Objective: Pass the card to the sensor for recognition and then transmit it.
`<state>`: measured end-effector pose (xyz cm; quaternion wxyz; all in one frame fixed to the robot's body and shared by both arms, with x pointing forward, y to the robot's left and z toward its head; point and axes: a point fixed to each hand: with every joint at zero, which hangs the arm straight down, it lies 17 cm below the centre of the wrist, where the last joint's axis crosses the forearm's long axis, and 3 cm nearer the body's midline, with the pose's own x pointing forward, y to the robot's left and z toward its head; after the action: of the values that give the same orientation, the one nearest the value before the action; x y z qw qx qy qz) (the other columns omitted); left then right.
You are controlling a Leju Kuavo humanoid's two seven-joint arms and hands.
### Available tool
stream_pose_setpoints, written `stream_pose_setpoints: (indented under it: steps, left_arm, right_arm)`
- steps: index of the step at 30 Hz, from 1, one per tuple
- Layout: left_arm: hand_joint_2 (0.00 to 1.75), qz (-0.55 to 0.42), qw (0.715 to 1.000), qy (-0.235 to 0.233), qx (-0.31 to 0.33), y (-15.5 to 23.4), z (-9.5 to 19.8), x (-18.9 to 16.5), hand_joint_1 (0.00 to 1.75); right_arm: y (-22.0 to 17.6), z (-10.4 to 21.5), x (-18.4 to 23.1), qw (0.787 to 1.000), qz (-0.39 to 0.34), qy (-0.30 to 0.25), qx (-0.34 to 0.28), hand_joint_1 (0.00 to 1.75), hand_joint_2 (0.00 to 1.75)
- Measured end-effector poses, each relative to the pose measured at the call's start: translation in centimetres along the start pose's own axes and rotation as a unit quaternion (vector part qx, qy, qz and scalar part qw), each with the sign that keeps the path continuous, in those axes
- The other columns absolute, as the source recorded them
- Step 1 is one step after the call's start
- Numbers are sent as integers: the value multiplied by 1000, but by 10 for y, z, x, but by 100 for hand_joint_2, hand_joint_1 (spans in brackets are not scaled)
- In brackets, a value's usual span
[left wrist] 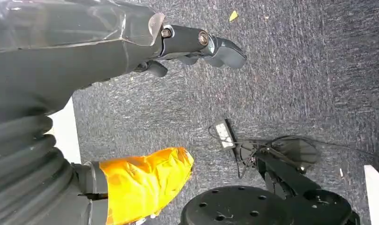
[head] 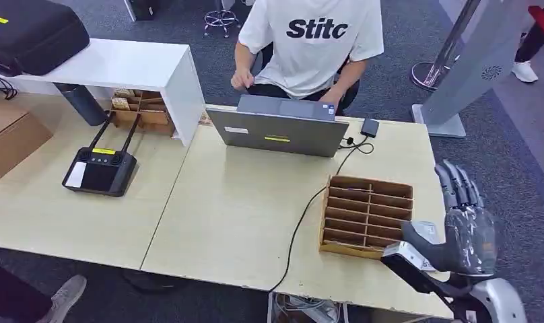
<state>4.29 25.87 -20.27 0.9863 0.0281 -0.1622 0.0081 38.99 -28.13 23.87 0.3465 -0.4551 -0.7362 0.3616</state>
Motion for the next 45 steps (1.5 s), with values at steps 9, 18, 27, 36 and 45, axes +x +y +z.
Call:
stream_pose_setpoints:
  steps: [9, 18, 27, 36, 45]
  left_arm:
    - [175, 0, 1000, 0, 0, 0, 0, 0, 0]
    - [175, 1, 1000, 2, 0, 0, 0, -1, 0]
    - [175, 14, 1000, 8, 8, 6, 3, -2, 0]
    - [175, 26, 999, 16, 18, 10, 9, -6, 0]
    - [175, 18, 1000, 17, 17, 11, 10, -6, 0]
  right_arm:
    - [10, 2, -3, 1000, 3, -1, 14, 0, 175]
    - [23, 6, -6, 999, 10, 9, 38, 0, 175]
    - [30, 22, -11, 998, -32, 31, 49, 0, 175]
    - [-6, 54, -41, 997, 28, 34, 62, 0, 175]
    - [1, 70, -55, 993, 46, 49, 92, 0, 175]
